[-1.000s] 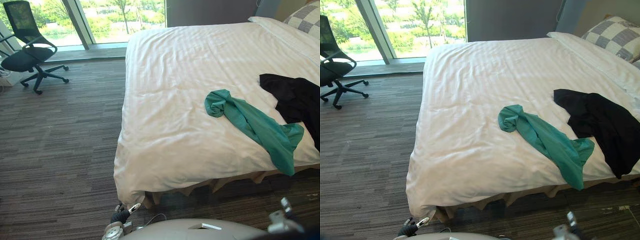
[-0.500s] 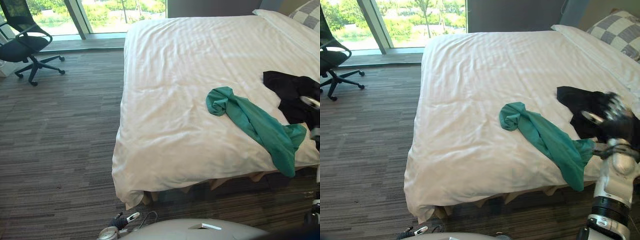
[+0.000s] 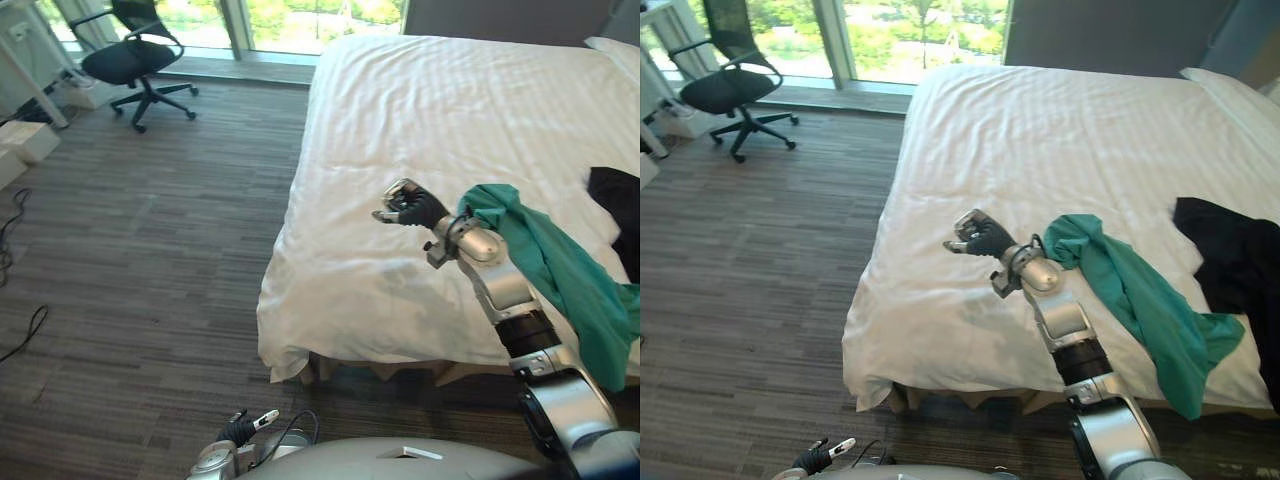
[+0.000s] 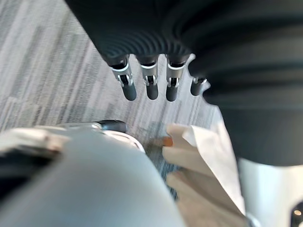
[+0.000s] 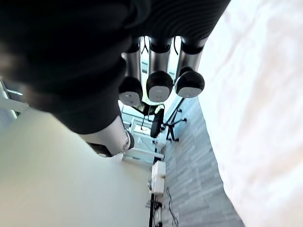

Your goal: Tidy the bed and pick cloth on bed and put in laundry

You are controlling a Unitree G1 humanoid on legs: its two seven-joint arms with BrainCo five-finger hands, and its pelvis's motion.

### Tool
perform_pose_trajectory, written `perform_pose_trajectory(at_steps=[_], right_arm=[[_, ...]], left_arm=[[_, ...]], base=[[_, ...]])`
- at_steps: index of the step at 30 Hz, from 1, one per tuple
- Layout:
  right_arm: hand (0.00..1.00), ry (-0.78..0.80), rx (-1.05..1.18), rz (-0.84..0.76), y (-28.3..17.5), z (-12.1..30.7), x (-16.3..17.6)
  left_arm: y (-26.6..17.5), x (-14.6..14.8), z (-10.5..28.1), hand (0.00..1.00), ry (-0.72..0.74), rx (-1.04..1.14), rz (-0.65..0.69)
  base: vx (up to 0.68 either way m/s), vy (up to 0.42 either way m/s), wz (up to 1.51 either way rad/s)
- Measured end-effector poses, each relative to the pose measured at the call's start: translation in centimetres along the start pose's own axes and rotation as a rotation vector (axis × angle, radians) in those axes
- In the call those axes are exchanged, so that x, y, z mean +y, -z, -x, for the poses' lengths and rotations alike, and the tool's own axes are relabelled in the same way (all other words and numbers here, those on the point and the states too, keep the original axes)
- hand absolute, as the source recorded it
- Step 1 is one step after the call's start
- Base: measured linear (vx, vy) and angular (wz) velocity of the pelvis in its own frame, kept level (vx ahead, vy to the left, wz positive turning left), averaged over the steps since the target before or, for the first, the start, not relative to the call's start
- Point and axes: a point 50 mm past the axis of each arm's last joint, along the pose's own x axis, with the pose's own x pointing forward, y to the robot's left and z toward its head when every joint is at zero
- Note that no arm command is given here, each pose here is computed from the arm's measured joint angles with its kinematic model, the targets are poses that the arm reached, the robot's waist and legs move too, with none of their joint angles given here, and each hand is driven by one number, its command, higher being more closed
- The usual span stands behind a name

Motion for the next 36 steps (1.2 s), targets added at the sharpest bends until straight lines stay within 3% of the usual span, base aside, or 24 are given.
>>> perform_pose_trajectory(at_steps=[3, 5, 10, 16, 22, 31, 36], right_arm=[[1.00, -0.065, 0.040, -0.014, -0.1, -2.0, 2.1], [1.00, -0.059, 0.000, 0.026, -2.4, -4.0, 2.6], [1.00, 0.066, -0.162, 0.120, -9.9, -7.3, 0.9], [1.00, 0.147, -0.248, 0.101, -13.1, -7.5, -1.0], [1.00, 0.250, -0.321, 0.081, -15.0, -6.2, -4.5], [1.00, 0.333, -0.285, -0.006, -14.1, -6.1, -5.0], [1.00, 0.269, -0.231, -0.124, -11.9, -7.4, -2.9]], left_arm=[[-0.5, 0.3, -0.1, 0.00, -0.007, -0.015, 0.027], [-2.9, 0.0, -0.5, 0.00, 0.001, -0.073, 0.022], [-10.1, 0.4, -0.7, 0.00, 0.000, -0.286, 0.047], [-13.0, 0.5, -0.3, 0.00, 0.001, -0.394, 0.053], [-16.1, -3.9, 0.0, 0.00, 0.132, -0.505, 0.060], [-20.9, -10.7, 1.9, 0.00, 0.320, -0.633, 0.184], [-21.6, -13.3, 2.7, 0.00, 0.370, -0.642, 0.249]], base=[[-0.10, -0.033, 0.42], [-0.17, -0.058, 0.49], [-0.18, -0.037, 0.36], [-0.03, 0.019, 0.35], [-0.06, 0.080, 0.06], [-0.06, 0.017, -0.03], [0.03, -0.014, -0.07]])
